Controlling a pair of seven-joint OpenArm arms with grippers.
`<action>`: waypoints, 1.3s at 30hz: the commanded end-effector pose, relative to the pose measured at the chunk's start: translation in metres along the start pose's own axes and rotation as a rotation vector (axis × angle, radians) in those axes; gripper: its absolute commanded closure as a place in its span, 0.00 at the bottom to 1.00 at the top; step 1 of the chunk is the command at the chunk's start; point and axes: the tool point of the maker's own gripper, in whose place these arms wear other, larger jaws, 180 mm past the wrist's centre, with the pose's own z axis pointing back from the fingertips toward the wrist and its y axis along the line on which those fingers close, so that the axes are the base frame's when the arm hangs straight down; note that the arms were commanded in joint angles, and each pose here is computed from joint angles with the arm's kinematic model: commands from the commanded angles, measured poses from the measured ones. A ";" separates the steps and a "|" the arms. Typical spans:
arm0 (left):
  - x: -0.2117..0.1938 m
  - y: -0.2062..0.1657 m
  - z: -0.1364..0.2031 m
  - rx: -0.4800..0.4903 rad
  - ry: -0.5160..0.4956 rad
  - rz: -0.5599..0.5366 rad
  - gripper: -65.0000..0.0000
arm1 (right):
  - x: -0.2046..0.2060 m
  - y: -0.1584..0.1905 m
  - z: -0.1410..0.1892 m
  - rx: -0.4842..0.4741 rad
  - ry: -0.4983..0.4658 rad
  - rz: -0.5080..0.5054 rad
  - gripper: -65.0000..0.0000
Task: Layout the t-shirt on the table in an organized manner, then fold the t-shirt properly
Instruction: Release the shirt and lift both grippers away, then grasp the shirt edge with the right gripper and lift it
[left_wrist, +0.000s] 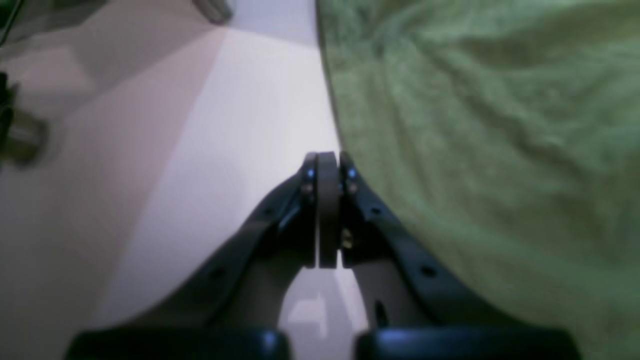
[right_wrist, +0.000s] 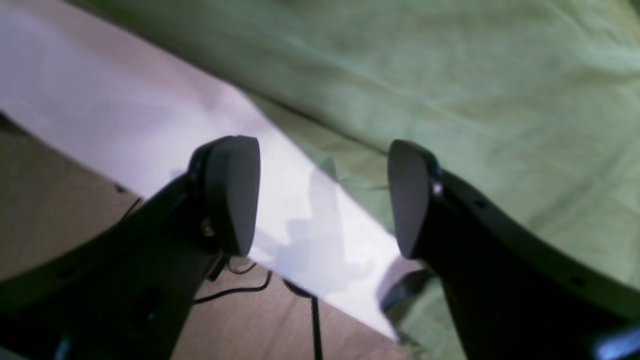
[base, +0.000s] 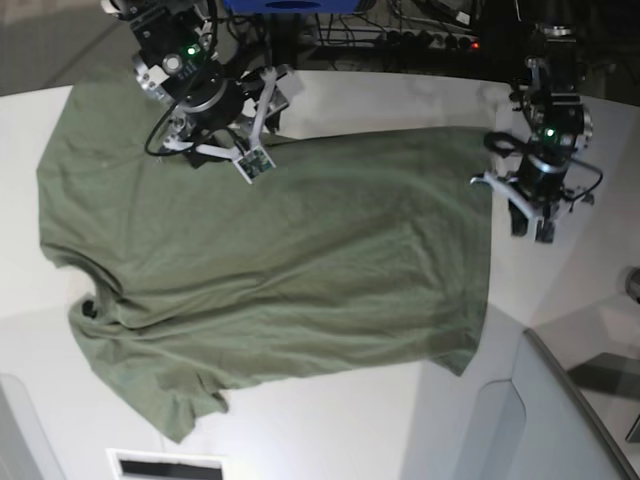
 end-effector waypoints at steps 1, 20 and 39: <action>0.007 0.011 0.004 0.014 -0.034 -0.004 1.00 | 0.011 0.001 0.002 -0.002 -0.038 -0.005 0.41; -0.042 0.008 0.025 -0.002 0.066 -0.001 1.00 | -0.018 0.003 -0.043 -0.016 0.092 0.031 0.61; -0.058 0.014 0.022 0.003 0.110 0.000 1.00 | -0.033 0.004 -0.049 -0.011 0.144 0.039 0.99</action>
